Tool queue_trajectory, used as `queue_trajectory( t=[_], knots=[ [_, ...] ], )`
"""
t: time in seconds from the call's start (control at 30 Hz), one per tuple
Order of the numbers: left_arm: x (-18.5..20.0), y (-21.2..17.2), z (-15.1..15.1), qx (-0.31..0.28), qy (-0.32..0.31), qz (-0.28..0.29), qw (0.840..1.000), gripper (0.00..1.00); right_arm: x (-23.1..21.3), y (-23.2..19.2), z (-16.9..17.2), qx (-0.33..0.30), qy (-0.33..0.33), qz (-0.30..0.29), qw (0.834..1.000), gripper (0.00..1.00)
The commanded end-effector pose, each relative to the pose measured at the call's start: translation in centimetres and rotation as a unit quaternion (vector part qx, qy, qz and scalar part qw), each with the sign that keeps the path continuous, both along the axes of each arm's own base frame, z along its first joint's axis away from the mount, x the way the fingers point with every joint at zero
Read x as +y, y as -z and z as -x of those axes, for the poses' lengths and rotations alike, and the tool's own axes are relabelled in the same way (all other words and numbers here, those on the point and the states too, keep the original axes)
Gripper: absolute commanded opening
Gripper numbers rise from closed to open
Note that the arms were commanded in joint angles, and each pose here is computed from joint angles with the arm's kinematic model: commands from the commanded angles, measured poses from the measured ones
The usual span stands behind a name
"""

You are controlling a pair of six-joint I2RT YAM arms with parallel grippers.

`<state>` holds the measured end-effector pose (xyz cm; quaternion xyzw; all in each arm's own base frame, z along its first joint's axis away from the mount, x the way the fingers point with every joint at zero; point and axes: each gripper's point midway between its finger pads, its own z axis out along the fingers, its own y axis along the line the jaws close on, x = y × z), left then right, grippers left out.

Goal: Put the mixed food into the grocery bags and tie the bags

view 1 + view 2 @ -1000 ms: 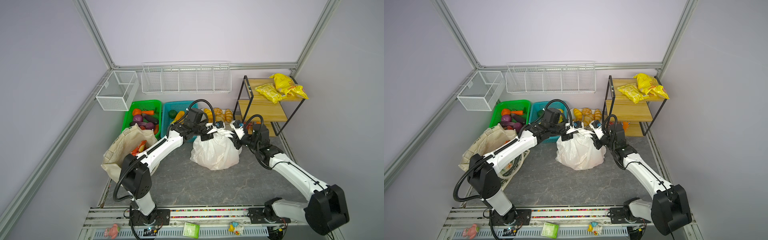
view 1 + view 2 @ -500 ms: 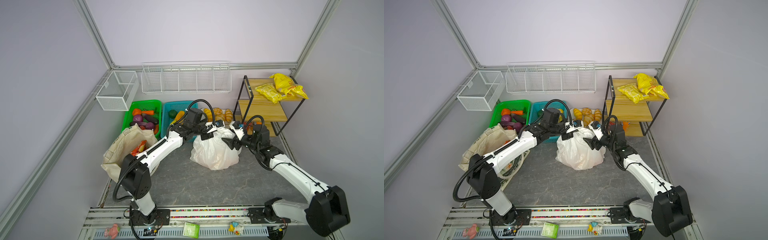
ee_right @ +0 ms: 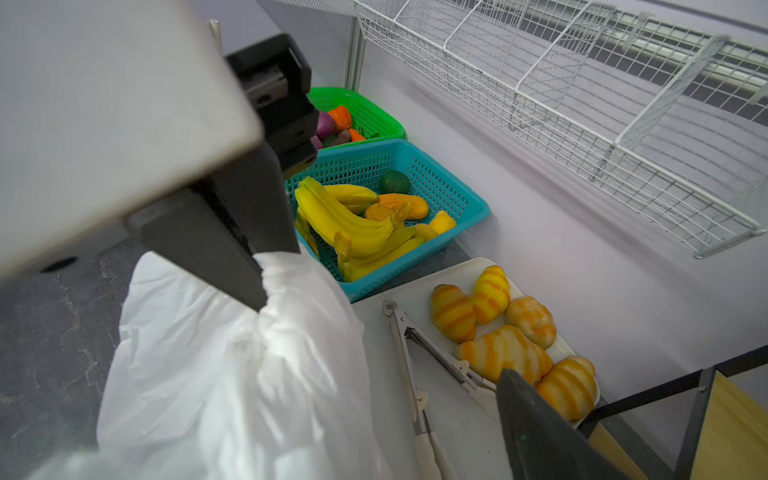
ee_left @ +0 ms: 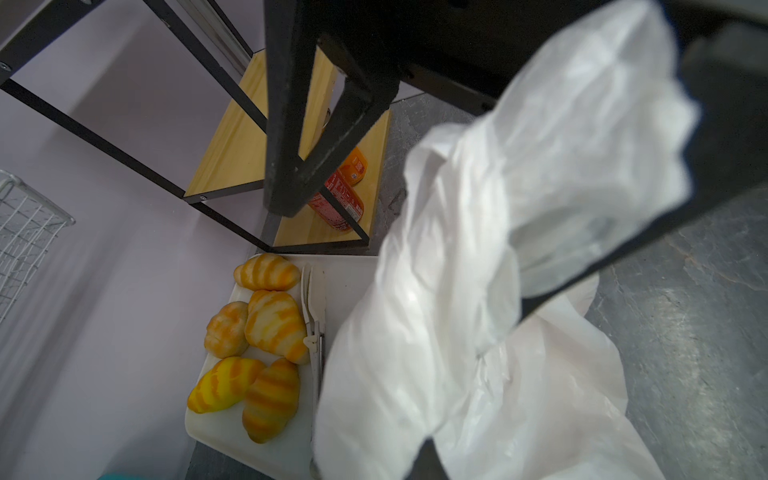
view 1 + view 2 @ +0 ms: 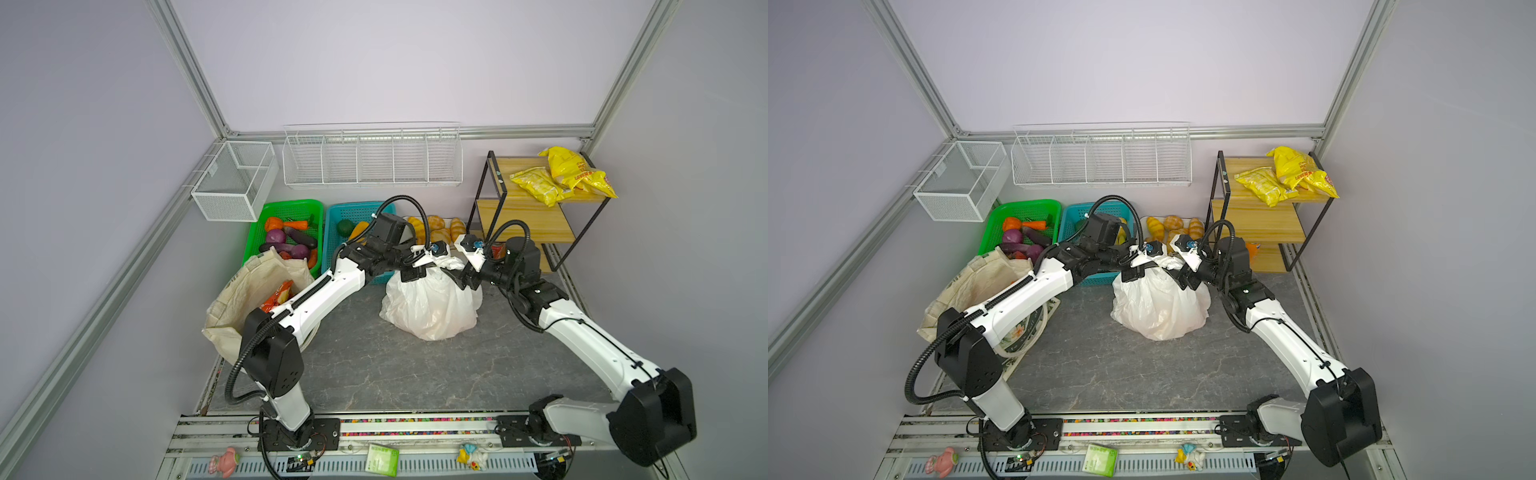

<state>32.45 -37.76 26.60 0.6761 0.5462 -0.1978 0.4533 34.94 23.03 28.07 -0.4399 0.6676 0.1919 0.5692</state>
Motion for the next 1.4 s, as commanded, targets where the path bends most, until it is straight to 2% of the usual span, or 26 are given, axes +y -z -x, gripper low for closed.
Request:
queue_trajectory(
  t=[0.0, 0.27, 0.47, 0.5, 0.6, 0.7, 0.83, 0.9, 0.97, 1.07, 1.23, 1.3, 1.37],
  knots=[
    [-0.3, 0.0, 0.3, 0.002, 0.02, -0.004, 1.0, 0.0, 1.1, 0.0, 0.4, -0.005, -0.041, 0.008, 0.999, 0.79],
    [-0.3, 0.1, 0.1, 0.001, 0.015, -0.004, 1.0, 0.0, 2.2, 0.7, 0.3, 0.02, -0.066, 0.003, 0.998, 0.52],
    [-0.3, -0.1, -0.3, -0.002, 0.002, -0.001, 1.0, 0.0, 3.0, 1.3, 0.1, 0.036, -0.071, -0.004, 0.997, 0.27],
    [-0.2, -0.2, -0.5, -0.004, -0.004, -0.001, 1.0, 0.01, 2.9, 1.4, -0.1, 0.037, -0.063, -0.004, 0.997, 0.2],
    [0.2, -0.1, -1.1, -0.003, -0.028, -0.006, 1.0, 0.11, 2.3, 1.5, -0.5, 0.03, -0.037, -0.009, 0.999, 0.08],
    [1.0, 0.1, -1.7, 0.009, -0.06, -0.009, 0.998, 0.24, 1.8, 1.0, -0.4, 0.019, -0.016, -0.022, 0.999, 0.07],
    [1.9, 0.1, -1.7, 0.04, -0.081, -0.009, 0.996, 0.38, 1.4, 0.5, 0.0, 0.008, 0.002, -0.026, 1.0, 0.07],
    [2.0, 0.3, -1.4, 0.053, -0.079, -0.014, 0.995, 0.42, 1.2, 0.4, 0.2, 0.004, 0.006, -0.027, 1.0, 0.07],
    [1.9, 0.4, -1.5, 0.057, -0.081, -0.018, 0.995, 0.41, 1.3, 0.1, 0.4, 0.002, 0.002, -0.03, 1.0, 0.07],
    [1.9, 0.9, -2.1, 0.056, -0.086, -0.031, 0.994, 0.37, 1.5, -0.1, 0.8, 0.004, -0.005, -0.037, 0.999, 0.07],
    [1.4, 0.4, -3.2, 0.035, -0.093, -0.016, 0.995, 0.15, 1.7, 0.2, 0.9, 0.007, -0.01, -0.035, 0.999, 0.07],
    [1.1, 0.0, -3.3, 0.025, -0.089, -0.006, 0.996, 0.04, 1.7, 0.5, 0.9, 0.007, -0.008, -0.03, 0.999, 0.1],
    [1.2, -0.2, -3.3, 0.011, -0.085, -0.002, 0.996, 0.0, 1.5, 0.9, 0.8, 0.004, -0.004, -0.023, 1.0, 0.16]
  ],
)
